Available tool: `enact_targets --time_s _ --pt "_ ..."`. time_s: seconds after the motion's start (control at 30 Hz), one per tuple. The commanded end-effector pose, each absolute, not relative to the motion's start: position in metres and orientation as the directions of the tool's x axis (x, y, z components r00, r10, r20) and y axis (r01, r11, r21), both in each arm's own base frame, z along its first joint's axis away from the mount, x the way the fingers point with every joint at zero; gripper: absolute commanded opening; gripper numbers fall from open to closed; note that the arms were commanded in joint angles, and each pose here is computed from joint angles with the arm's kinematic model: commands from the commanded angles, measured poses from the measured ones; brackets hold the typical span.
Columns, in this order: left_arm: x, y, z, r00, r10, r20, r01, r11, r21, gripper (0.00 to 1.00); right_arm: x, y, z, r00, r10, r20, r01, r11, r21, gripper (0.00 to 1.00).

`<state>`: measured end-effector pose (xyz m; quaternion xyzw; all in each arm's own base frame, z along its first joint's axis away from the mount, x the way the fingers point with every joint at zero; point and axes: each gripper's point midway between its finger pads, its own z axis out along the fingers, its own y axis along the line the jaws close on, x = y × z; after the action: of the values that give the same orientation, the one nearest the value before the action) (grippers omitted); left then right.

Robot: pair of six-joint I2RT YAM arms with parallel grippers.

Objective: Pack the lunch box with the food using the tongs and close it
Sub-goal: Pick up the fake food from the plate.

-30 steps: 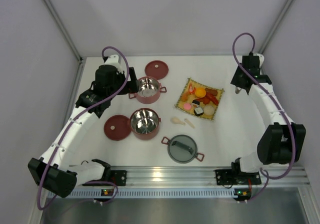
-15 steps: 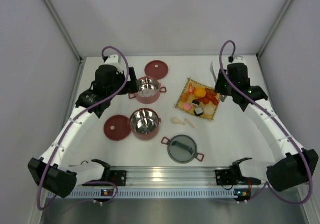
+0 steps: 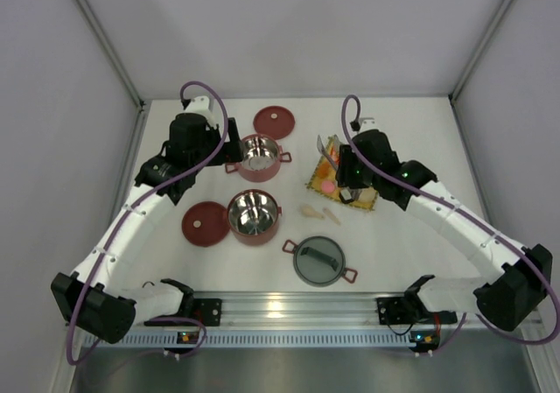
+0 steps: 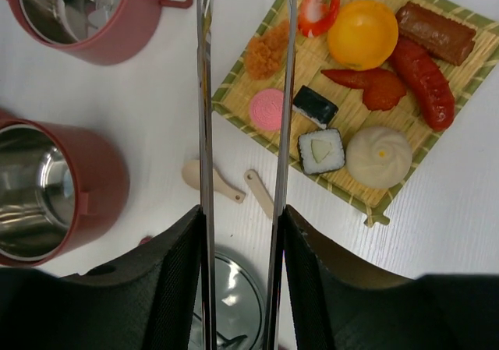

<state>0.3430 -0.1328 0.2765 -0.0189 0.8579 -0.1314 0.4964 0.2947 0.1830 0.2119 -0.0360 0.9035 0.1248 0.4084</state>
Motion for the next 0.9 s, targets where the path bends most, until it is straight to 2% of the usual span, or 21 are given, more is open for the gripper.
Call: enact_targets --time_s 0.0,0.5,0.87 --pt "0.347 -0.133 0.292 -0.470 -0.172 -0.866 0.101 0.964 -0.246 0.99 0.287 0.188 0.203 -0.681 0.035 -0.732 -0.144 0.973 0.181 0.43" --pt "0.348 -0.136 0.289 -0.479 -0.172 -0.861 0.108 0.962 -0.252 0.99 0.282 0.193 0.170 -0.708 0.015 -0.706 -0.092 0.989 0.113 0.46" --pt "0.348 -0.136 0.287 -0.483 -0.170 -0.859 0.106 0.962 -0.250 0.99 0.281 0.210 0.152 -0.735 0.029 -0.678 -0.087 0.987 0.137 0.46"
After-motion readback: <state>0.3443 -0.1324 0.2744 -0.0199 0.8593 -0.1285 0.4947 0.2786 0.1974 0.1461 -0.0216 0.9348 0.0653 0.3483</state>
